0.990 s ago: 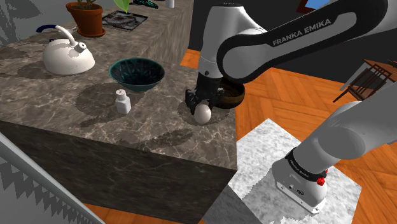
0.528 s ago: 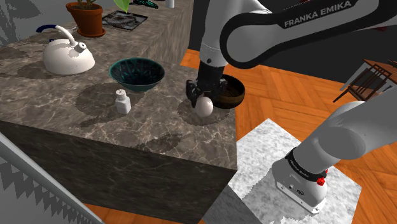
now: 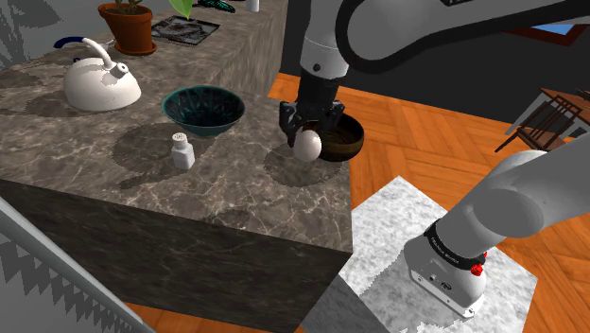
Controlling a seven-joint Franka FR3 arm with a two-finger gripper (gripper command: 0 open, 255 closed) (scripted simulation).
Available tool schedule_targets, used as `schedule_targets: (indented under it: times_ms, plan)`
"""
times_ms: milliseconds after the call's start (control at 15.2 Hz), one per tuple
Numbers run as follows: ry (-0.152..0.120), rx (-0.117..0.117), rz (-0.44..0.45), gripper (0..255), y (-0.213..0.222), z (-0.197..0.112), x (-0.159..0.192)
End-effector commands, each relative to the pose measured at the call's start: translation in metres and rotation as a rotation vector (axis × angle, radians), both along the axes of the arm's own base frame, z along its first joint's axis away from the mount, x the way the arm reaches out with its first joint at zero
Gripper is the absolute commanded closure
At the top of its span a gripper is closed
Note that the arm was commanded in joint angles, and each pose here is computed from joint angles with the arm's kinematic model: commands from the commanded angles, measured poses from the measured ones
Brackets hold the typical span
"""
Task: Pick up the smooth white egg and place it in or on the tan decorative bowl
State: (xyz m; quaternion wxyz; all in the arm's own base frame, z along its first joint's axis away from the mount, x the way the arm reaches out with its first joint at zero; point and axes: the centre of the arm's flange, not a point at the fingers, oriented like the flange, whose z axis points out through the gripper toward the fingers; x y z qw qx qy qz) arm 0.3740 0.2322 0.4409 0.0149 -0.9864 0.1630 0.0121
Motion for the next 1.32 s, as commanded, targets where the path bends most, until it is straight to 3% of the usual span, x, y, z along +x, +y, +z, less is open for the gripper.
schedule_targets:
  times_ms: [0,660,1254]
  plan:
    - [0.000,0.000,0.000,255,-0.001,0.012,0.001]
    - [0.000,0.000,0.000,255,-0.001,0.062,0.001]
    - [0.000,0.000,0.000,255,-0.113,0.065,0.039]
